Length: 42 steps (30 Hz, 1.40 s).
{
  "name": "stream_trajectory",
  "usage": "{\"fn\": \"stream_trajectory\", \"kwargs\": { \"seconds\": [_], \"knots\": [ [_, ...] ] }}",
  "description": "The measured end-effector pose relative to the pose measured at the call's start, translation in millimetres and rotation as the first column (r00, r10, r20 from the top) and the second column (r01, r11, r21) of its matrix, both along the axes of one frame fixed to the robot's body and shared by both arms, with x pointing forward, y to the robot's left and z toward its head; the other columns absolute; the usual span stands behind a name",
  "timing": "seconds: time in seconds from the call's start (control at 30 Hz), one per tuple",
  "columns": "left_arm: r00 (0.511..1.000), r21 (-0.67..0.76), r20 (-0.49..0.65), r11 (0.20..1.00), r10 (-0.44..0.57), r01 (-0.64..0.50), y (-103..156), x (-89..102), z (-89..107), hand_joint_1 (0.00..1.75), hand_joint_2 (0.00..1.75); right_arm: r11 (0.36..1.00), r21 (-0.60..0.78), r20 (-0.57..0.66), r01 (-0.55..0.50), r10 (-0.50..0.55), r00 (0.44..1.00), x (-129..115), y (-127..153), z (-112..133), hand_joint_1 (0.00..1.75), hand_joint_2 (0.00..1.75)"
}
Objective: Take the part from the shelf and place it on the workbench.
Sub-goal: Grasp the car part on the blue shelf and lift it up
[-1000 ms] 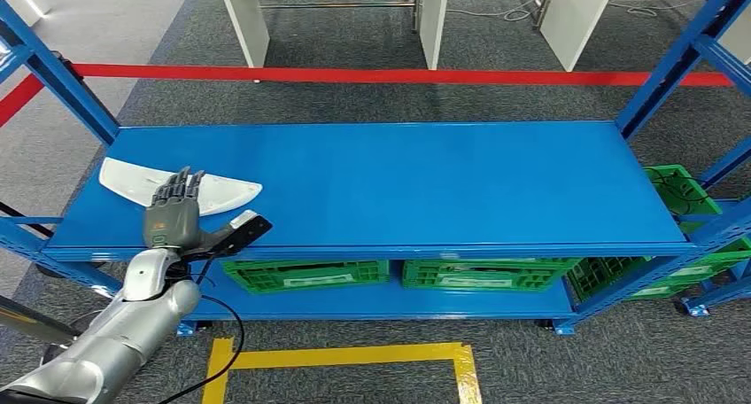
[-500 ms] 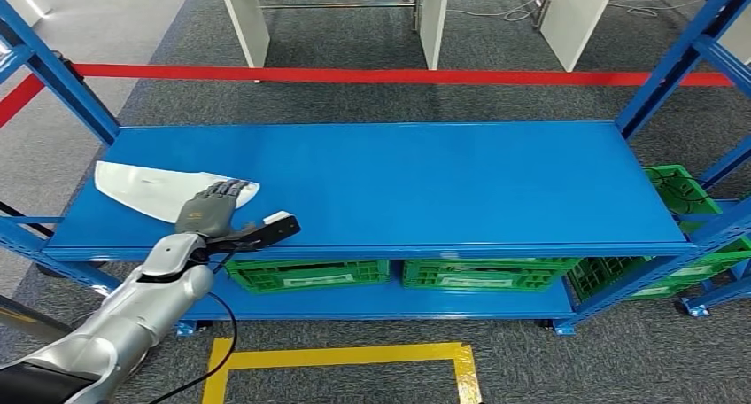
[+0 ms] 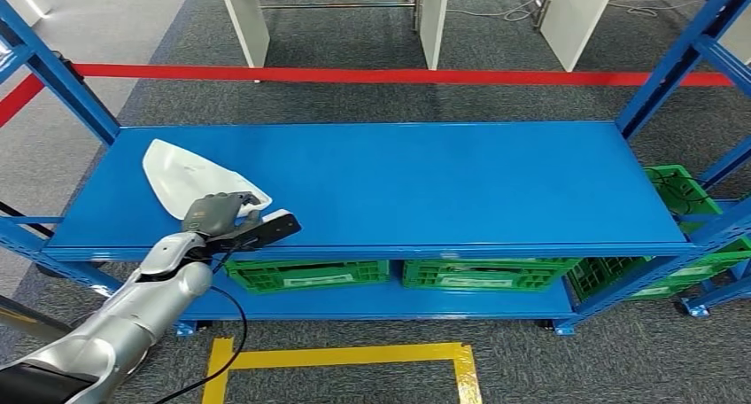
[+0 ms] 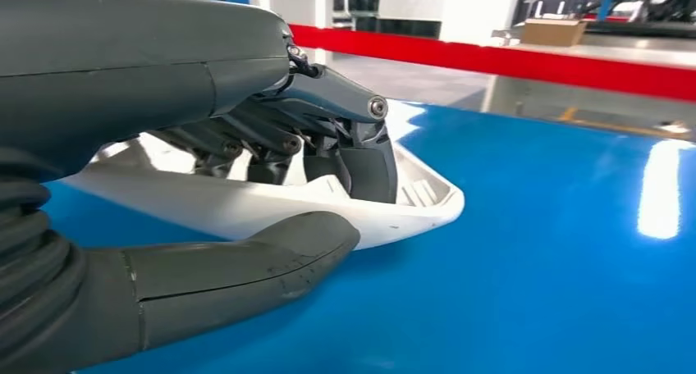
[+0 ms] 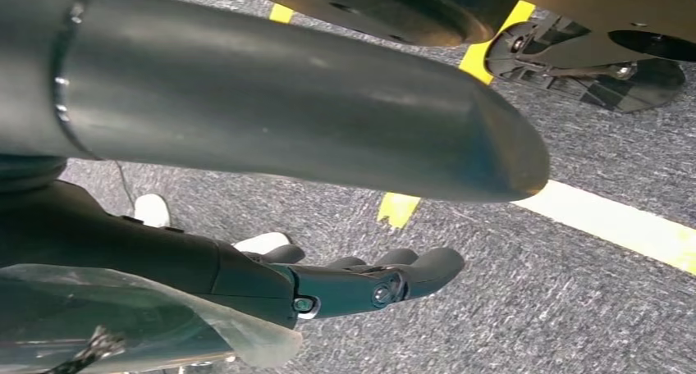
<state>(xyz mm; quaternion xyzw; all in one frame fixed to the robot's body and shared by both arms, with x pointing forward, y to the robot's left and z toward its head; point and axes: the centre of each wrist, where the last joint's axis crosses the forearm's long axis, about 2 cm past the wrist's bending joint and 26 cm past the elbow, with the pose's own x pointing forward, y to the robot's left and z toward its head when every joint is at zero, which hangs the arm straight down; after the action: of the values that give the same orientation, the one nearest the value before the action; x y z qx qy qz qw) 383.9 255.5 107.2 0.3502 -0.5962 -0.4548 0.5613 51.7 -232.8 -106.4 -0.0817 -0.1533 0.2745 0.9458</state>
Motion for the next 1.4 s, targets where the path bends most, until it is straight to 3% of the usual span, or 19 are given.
{"fn": "stream_trajectory", "kwargs": {
  "seconds": [0.13,0.23,0.37,0.5,0.67,0.83,1.17,1.4],
  "knots": [
    [0.997,-0.168,0.071,0.985,-0.035,0.046,-3,-5.4,6.4,1.75,1.75,1.0,0.003,0.006,0.006,-0.006,1.0,-1,0,0,0.0,0.0],
    [0.985,-0.367,0.171,0.927,-0.017,0.08,-9,-13.1,15.9,1.75,1.75,1.0,-0.002,0.012,0.015,-0.015,1.0,-2,0,0,0.0,0.0],
    [0.964,-0.625,0.261,0.77,0.05,0.129,-20,-24.2,38.9,1.75,1.75,0.999,-0.015,0.013,0.029,-0.029,0.999,-5,-1,-1,0.0,0.0],
    [0.935,-0.77,0.345,0.593,0.078,0.234,-27,-36.0,66.5,1.75,1.75,0.999,-0.022,0.007,0.04,-0.04,0.999,-8,-1,-1,0.0,0.0],
    [0.88,-0.803,0.464,0.47,0.104,0.367,-30,-53.1,92.8,1.75,1.75,0.998,-0.022,0.007,0.05,-0.05,0.999,-10,-1,-1,0.0,0.0],
    [0.826,-0.811,0.533,0.388,0.181,0.438,-29,-74.8,103.9,1.75,1.75,0.997,-0.027,0.019,0.072,-0.071,0.997,-11,-1,-1,0.0,0.0],
    [0.71,-0.806,0.589,0.345,0.387,0.48,-18,-117.9,98.6,1.75,1.75,0.992,0.03,0.045,0.123,-0.124,0.991,-16,-2,-2,0.0,0.0],
    [0.665,-0.805,0.594,0.346,0.453,0.482,-7,-147.2,89.4,1.75,1.75,0.983,0.075,0.05,0.167,-0.171,0.984,-21,-2,-3,0.0,0.0]
  ]
}}
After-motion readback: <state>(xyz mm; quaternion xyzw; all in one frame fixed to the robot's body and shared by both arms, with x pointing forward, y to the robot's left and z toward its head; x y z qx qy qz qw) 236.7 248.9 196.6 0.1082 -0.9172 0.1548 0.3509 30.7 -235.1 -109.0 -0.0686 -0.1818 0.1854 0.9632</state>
